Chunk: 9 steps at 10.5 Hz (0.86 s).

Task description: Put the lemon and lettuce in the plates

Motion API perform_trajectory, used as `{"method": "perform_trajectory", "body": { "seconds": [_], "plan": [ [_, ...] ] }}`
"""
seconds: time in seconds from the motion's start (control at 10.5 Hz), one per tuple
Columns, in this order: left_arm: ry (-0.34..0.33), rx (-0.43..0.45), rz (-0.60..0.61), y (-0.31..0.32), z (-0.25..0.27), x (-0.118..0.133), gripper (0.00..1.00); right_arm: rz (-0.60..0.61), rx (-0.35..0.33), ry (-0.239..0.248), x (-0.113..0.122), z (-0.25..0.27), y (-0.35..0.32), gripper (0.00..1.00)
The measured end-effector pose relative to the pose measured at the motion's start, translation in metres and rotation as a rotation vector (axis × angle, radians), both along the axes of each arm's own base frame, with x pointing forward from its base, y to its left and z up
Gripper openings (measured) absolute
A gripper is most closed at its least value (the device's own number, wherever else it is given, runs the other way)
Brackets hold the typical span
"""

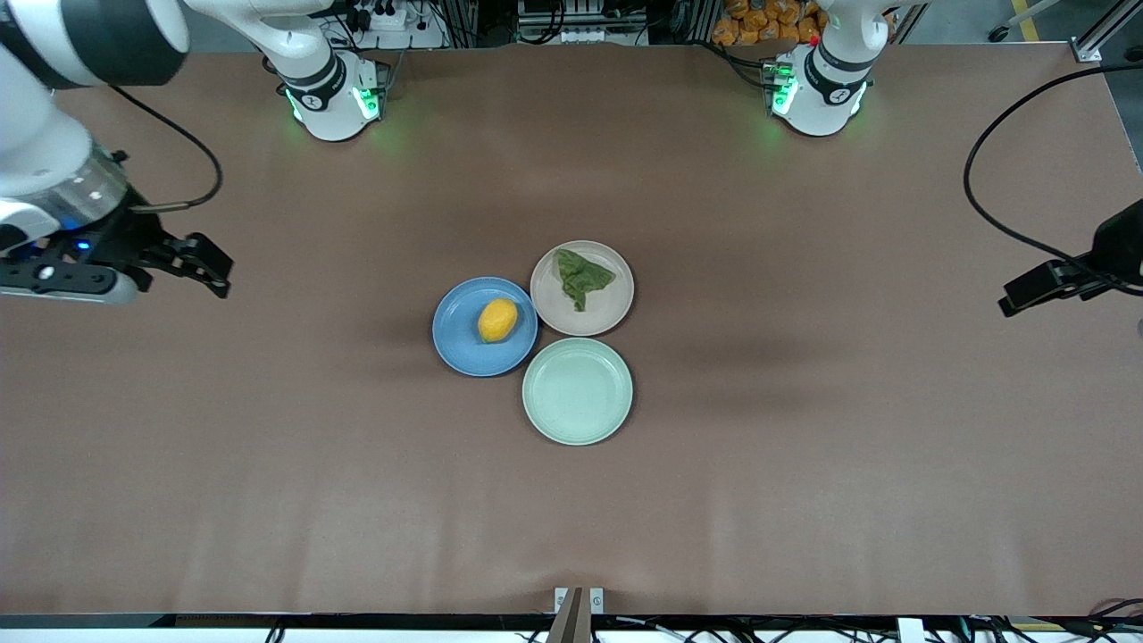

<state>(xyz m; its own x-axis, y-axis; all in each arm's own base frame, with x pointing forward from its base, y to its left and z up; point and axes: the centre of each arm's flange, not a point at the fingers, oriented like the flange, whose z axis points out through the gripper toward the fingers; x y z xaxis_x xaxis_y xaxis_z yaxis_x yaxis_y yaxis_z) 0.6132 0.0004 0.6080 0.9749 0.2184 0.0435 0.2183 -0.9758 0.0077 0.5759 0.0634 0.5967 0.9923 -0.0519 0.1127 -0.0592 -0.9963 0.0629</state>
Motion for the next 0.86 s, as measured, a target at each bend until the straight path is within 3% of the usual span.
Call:
{"method": "perform_trajectory", "body": {
  "seconds": [0.48,0.86],
  "plan": [
    [-0.005,-0.008,0.009,0.002,0.012,-0.008,1.0,-0.009,-0.008,0.013,-0.008,0.019,-0.044,1.0],
    [-0.001,-0.008,0.005,0.0,0.011,-0.009,1.0,-0.015,0.025,0.026,-0.011,0.027,-0.073,1.0]
  ]
}}
